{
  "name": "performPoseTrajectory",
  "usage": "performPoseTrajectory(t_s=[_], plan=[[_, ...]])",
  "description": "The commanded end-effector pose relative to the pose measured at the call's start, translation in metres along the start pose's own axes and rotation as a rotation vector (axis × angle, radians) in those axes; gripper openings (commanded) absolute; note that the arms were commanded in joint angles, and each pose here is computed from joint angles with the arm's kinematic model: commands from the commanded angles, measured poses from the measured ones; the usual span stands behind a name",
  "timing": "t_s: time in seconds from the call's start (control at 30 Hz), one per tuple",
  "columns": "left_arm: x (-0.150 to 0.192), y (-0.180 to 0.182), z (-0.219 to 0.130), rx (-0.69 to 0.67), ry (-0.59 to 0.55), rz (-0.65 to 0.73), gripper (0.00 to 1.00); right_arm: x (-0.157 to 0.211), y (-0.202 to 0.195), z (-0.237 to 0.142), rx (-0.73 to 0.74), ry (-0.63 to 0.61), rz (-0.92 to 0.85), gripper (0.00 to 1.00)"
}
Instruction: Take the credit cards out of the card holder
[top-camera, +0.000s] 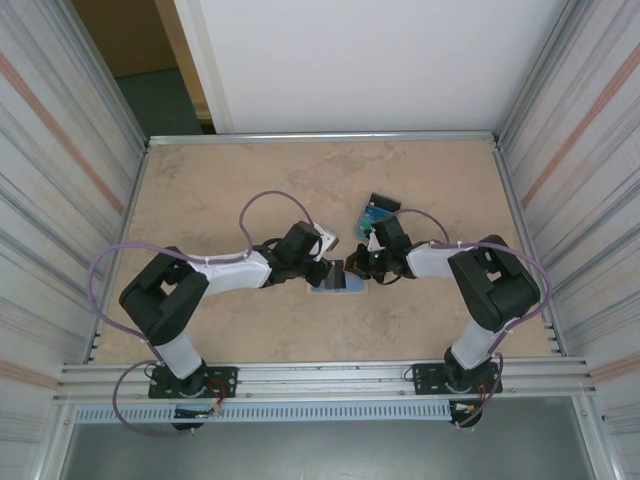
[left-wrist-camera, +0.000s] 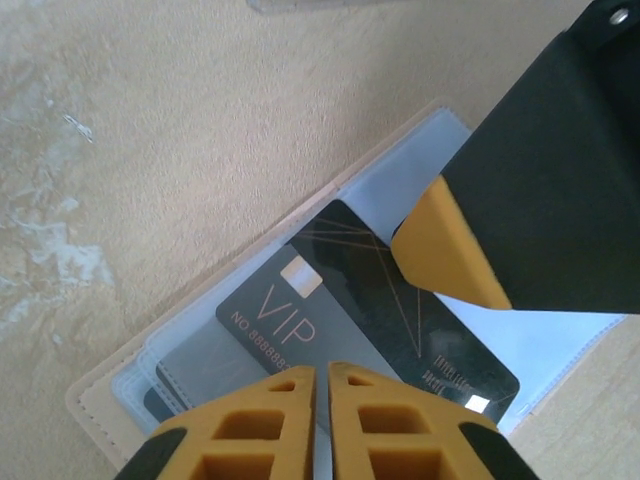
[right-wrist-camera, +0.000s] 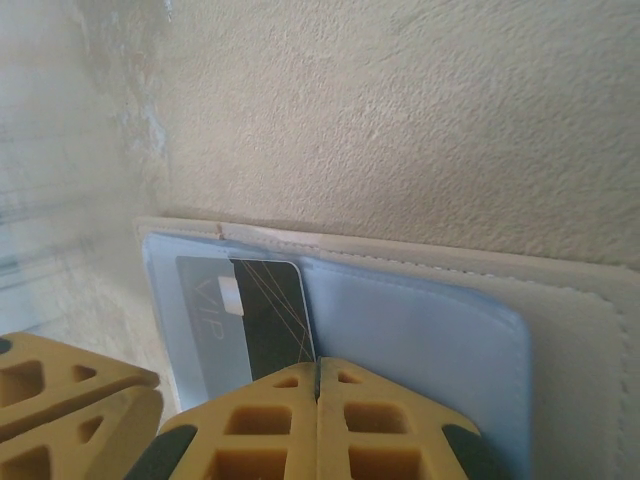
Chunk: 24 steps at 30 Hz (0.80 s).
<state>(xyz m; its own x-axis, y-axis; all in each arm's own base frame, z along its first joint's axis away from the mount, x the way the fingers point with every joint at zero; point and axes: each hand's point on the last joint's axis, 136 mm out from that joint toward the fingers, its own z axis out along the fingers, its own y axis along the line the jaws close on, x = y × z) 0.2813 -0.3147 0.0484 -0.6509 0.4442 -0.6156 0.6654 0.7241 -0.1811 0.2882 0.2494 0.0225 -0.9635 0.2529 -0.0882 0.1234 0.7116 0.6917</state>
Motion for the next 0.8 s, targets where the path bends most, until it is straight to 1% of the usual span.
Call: performPoseTrajectory(t_s=[0.0,0.2,0.27,0.33,0.4,0.43,0.77], plan=[[-0.005,-0.003,0.004,0.017,0.003,-0.001,0.09,0.004,-0.003,-0.005,0.023,-0.014,0.023,0.0],[0.003,-0.003,0.011,0.018,0.039,-0.006,0.08,0.006,-0.001,-0.006,0.008,-0.014,0.023,0.0],[0.007,-0.001,0.012,0.009,0.055,-0.009,0.07,0.008,0.001,-0.005,-0.008,-0.011,0.02,0.09],[0.01,0.0,0.013,0.005,0.069,-0.015,0.06,0.009,0.003,-0.005,-0.036,-0.007,0.022,0.21],[0.014,0.0,0.013,0.007,0.081,-0.024,0.05,0.01,0.004,-0.003,-0.056,-0.003,0.025,0.28],[0.015,0.0,0.013,0.011,0.085,-0.028,0.04,0.011,0.004,-0.003,-0.061,0.0,0.029,0.3],[0.03,0.001,0.017,0.018,0.126,-0.059,0.01,0.016,-0.007,0.004,-0.04,0.029,0.071,0.29]])
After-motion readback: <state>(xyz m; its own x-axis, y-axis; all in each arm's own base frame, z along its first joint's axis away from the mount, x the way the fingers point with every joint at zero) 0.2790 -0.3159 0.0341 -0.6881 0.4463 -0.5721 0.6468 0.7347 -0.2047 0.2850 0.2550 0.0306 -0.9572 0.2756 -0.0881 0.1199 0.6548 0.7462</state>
